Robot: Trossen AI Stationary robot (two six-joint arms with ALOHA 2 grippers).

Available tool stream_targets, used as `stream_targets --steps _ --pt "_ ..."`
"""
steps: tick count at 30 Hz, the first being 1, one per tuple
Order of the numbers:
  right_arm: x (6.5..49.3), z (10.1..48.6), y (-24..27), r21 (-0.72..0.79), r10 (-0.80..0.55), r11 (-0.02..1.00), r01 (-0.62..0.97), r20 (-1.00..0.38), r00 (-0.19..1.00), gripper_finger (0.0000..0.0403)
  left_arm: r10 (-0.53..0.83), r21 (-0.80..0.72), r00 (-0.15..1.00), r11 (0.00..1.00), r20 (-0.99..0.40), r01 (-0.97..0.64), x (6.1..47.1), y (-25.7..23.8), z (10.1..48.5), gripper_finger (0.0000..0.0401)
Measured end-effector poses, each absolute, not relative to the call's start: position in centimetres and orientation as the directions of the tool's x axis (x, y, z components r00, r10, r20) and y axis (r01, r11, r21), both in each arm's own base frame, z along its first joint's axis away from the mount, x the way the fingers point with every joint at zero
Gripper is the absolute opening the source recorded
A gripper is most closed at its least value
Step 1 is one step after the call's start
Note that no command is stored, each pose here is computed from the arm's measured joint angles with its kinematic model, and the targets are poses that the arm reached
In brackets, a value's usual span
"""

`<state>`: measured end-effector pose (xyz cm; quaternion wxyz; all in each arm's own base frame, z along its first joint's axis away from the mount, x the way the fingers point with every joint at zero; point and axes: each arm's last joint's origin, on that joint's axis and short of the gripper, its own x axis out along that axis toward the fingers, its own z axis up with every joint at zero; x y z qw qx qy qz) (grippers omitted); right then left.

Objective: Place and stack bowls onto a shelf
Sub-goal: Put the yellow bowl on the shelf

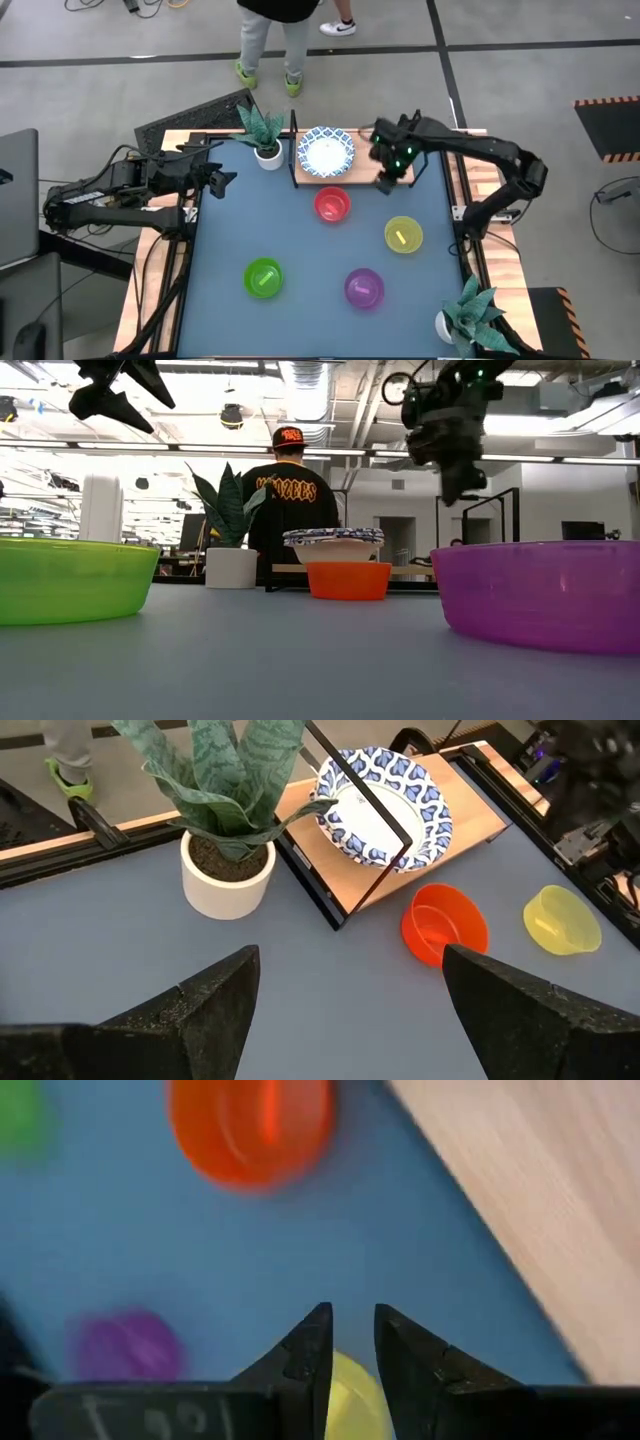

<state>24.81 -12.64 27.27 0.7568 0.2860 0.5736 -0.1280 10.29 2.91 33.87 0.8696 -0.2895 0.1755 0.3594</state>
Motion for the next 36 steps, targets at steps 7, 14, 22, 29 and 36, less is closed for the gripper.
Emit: stream_targets --steps 7,14,22,29,36 --pt "25.0 24.5 -8.0 0.122 0.099 0.961 0.250 -0.990 0.102 0.0102 0.528 -0.372 0.678 0.574 -0.512 -0.729 10.3 2.9 33.9 0.0300" --pt "23.7 20.3 -6.3 0.127 0.129 0.970 0.208 -0.992 0.004 0.0103 0.529 -0.371 0.676 0.574 -0.512 -0.730 10.3 2.9 33.9 0.0300" --pt "22.9 17.8 -6.0 0.110 0.115 0.971 0.210 -0.993 -0.007 0.0103 0.530 -0.371 0.676 0.573 -0.512 -0.730 10.3 2.9 33.9 0.0300" --pt "22.6 16.5 -5.9 0.106 0.105 0.971 0.213 -0.994 0.015 0.0099 0.530 -0.372 0.676 0.573 -0.512 -0.730 10.3 2.9 33.9 0.0300" --pt "22.5 16.4 -5.7 0.107 0.108 0.967 0.232 -0.994 0.008 0.0022 0.531 -0.371 0.675 0.572 -0.512 -0.731 10.3 2.9 33.9 0.0300"
